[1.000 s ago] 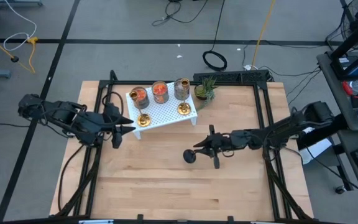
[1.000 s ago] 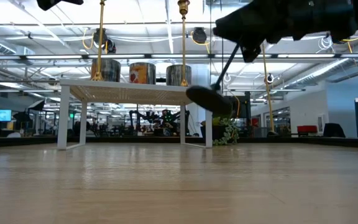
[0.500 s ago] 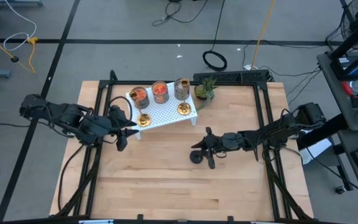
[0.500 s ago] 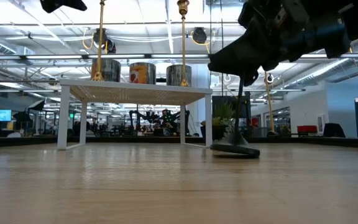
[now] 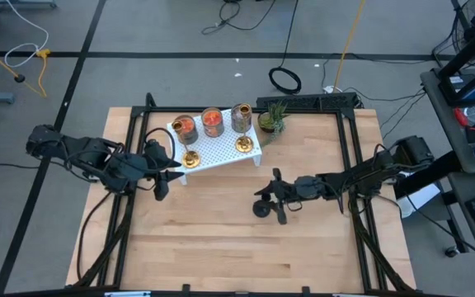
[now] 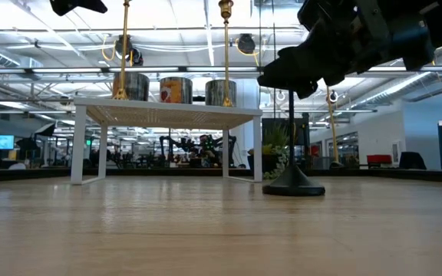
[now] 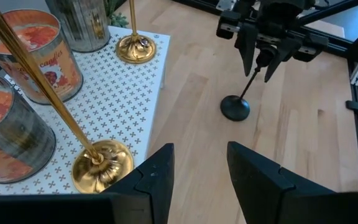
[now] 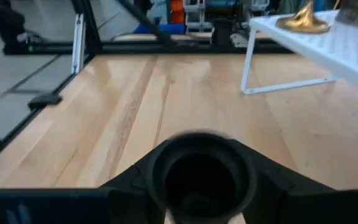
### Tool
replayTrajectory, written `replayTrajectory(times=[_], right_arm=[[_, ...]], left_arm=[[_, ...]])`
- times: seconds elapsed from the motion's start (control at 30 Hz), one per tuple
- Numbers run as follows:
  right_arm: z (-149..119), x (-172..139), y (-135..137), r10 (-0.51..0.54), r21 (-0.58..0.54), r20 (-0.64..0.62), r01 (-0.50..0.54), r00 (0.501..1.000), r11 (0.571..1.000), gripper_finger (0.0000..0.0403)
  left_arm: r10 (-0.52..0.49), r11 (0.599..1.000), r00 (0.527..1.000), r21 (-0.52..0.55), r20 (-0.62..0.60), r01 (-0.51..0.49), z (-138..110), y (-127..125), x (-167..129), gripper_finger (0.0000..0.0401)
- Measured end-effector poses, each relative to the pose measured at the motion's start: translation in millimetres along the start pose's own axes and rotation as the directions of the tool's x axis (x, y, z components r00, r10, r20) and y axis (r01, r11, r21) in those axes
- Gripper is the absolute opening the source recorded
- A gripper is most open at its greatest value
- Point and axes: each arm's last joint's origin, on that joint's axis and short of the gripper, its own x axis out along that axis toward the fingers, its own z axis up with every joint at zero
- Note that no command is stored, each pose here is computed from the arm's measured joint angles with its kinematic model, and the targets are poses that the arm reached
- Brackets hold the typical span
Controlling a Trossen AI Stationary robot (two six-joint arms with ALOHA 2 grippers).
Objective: Pick & Place candle stick holders
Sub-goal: Put the black candle holder on the shelf
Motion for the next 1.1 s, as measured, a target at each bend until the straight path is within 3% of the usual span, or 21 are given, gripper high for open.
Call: replayTrajectory(times=[0.17,0.3,0.63,0.87,1.1], right_arm=[[-3.8,-1.2,5.3,0.065,-0.011,-0.042,-0.065,0.997,0.998,0.0171],[-7.9,-1.6,5.9,0.06,-0.015,-0.081,-0.061,0.995,0.998,0.0181],[-16.4,-2.5,3.8,0.039,-0.019,-0.167,-0.043,0.985,0.999,0.0167],[-18.6,-2.3,-1.9,0.018,0.012,-0.194,-0.015,0.981,1.0,0.0124],[-19.4,-1.9,-8.7,-0.005,0.052,-0.207,0.016,0.978,0.999,0.0035]], left_arm=[[0.0,1.0,1.0,0.0,0.0,0.0,0.0,0.0,0.0,0.0152],[0.0,1.0,1.0,0.0,0.0,0.0,0.0,0.0,0.0,0.0152],[-0.001,1.0,1.0,-0.001,-0.001,0.001,0.0,0.0,0.0,0.0152],[-0.001,1.0,1.0,-0.002,-0.001,0.001,0.0,0.0,0.0,0.0152],[-0.002,1.0,1.0,-0.005,-0.001,0.002,0.0,0.0,0.0,0.0152]])
